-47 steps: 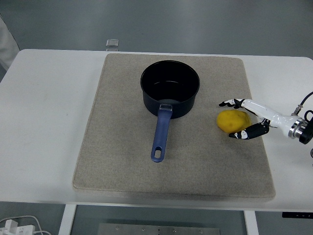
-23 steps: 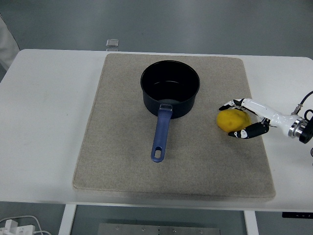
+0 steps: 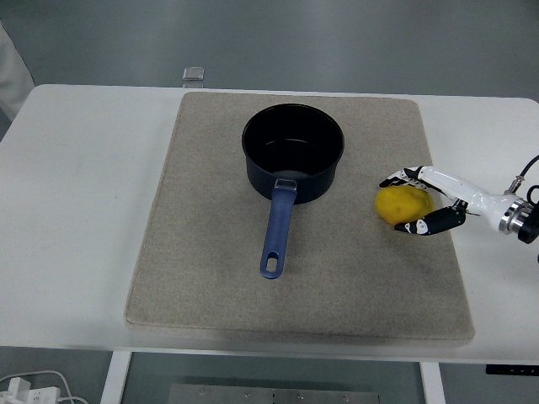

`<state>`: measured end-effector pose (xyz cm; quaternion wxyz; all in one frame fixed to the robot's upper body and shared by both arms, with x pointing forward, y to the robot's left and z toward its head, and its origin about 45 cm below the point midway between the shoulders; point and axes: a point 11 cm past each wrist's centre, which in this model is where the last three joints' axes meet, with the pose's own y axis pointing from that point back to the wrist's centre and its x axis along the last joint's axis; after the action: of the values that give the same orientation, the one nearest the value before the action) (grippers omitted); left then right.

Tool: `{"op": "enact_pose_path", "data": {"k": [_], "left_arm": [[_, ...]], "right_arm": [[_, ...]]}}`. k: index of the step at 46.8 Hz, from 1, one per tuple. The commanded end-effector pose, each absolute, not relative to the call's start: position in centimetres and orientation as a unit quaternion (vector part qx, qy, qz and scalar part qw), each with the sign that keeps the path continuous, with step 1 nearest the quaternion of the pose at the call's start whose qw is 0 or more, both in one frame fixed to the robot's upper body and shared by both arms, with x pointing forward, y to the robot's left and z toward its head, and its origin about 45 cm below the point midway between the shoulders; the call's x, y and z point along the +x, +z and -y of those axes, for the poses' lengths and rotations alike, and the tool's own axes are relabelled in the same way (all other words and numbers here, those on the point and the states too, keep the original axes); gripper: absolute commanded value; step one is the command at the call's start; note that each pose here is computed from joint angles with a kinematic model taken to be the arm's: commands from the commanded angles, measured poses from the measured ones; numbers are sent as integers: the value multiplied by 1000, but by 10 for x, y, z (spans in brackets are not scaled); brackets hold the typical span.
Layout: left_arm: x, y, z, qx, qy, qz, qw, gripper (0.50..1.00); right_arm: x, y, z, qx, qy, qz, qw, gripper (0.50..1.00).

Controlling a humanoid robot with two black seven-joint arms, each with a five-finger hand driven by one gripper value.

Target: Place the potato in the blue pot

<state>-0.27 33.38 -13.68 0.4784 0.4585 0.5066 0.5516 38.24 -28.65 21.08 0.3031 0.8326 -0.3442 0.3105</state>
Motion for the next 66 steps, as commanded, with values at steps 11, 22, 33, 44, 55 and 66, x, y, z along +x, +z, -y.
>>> {"op": "enact_pose_path", "data": {"k": [11, 22, 33, 44, 55, 66], "left_arm": [[-3, -137, -334, 459, 551, -507, 478, 1000], [-3, -137, -334, 459, 552, -506, 478, 1000], [-3, -137, -334, 458, 552, -507, 478, 1000], [-3, -137, -333, 458, 552, -507, 478, 1000], [-3, -137, -333, 458, 551, -507, 479, 1000], [-3, -137, -334, 459, 552, -506, 478, 1000]], "right_arm": [[417, 288, 298, 813, 359, 355, 289, 500], [439, 350, 307, 807, 359, 394, 256, 500], [443, 355, 292, 807, 364, 392, 250, 500], [455, 357, 215, 832, 368, 352, 219, 500], [474, 339, 139, 844, 369, 327, 213, 500], [476, 322, 109, 850, 364, 313, 217, 500]]}}
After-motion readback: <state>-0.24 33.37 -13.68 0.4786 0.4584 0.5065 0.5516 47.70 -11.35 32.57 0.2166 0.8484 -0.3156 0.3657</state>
